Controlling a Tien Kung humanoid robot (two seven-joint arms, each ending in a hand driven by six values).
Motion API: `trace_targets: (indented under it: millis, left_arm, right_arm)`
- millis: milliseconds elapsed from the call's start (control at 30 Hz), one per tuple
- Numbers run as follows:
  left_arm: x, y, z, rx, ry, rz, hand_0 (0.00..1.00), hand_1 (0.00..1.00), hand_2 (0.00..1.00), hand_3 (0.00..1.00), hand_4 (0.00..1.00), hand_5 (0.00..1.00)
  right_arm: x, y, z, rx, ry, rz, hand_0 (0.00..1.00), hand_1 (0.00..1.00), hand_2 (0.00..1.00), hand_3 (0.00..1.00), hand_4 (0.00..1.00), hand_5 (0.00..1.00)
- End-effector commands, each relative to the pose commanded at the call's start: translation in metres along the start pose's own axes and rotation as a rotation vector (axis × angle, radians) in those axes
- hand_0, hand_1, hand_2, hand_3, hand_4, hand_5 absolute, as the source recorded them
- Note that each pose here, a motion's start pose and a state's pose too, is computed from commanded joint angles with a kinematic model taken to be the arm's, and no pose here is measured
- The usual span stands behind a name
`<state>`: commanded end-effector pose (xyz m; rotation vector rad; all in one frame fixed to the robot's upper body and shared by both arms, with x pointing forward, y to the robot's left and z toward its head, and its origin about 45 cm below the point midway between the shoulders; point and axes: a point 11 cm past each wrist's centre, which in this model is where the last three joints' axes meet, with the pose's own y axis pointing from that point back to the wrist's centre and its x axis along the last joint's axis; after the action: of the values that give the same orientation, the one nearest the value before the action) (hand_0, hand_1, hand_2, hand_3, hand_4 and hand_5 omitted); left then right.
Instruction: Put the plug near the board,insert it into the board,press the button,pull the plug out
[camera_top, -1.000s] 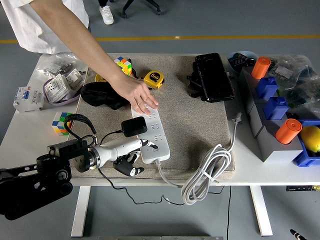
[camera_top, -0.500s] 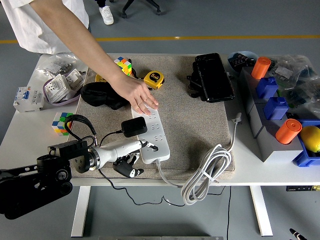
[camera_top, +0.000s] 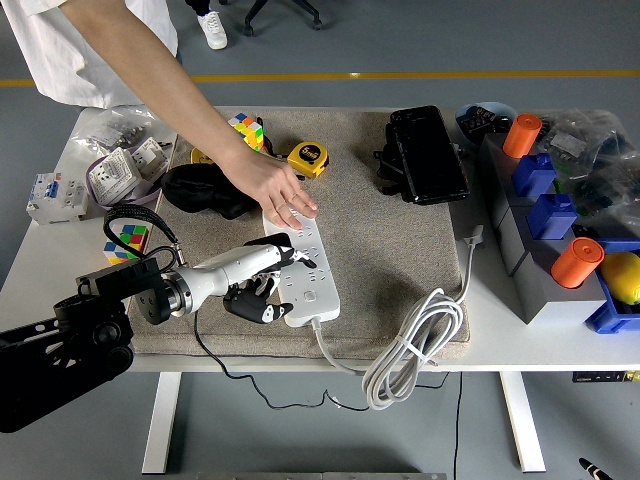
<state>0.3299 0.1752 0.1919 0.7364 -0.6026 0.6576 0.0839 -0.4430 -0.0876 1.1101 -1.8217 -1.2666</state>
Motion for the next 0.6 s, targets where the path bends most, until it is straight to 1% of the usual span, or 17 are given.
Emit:
trace_targets:
  millis: [33,133,200,233,333,400,433,600]
  left_arm:
    - [0.005,0.002,0.002,-0.021,0.029,0.023,0.083,0.075,0.184,0.832,0.595,0.002]
    - [0.015,0.005,0.003,-0.057,0.099,0.079,0.083,0.075,0.184,0.832,0.595,0.002]
    - [0.025,0.006,0.0,-0.089,0.176,0.144,0.083,0.075,0.184,0.832,0.595,0.002]
    - [0.029,0.007,-0.002,-0.098,0.214,0.171,0.246,0.345,0.477,0.83,0.869,0.2]
    - [0.034,0.006,-0.011,-0.103,0.298,0.228,0.246,0.345,0.477,0.83,0.869,0.2]
    - [0.036,0.006,-0.014,-0.106,0.331,0.261,0.246,0.345,0.477,0.83,0.869,0.2]
    - [0.036,0.006,-0.016,-0.113,0.345,0.281,0.428,0.591,0.584,0.719,0.931,0.351]
    - [0.03,0.005,-0.019,-0.134,0.414,0.34,0.428,0.591,0.584,0.719,0.931,0.351]
  right_arm:
    - [0.0,0.0,0.0,0.0,0.001,0.0,0.654,0.703,0.71,0.633,0.924,0.523]
    - [0.0,0.0,0.0,0.0,0.001,0.0,0.654,0.703,0.71,0.633,0.924,0.523]
    - [-0.001,0.0,0.0,-0.001,0.002,-0.001,0.654,0.703,0.71,0.633,0.924,0.523]
    - [-0.001,0.0,0.0,0.0,0.002,-0.001,0.655,0.703,0.71,0.633,0.924,0.523]
    - [-0.001,0.0,-0.001,0.001,0.005,-0.002,0.655,0.703,0.71,0.633,0.924,0.523]
    - [-0.002,0.0,-0.002,0.002,0.006,-0.002,0.655,0.703,0.71,0.633,0.924,0.523]
    - [-0.002,0.0,-0.003,0.002,0.008,-0.003,0.655,0.703,0.71,0.633,0.925,0.523]
    - [-0.004,-0.001,-0.004,0.003,0.018,-0.006,0.655,0.703,0.71,0.633,0.925,0.523]
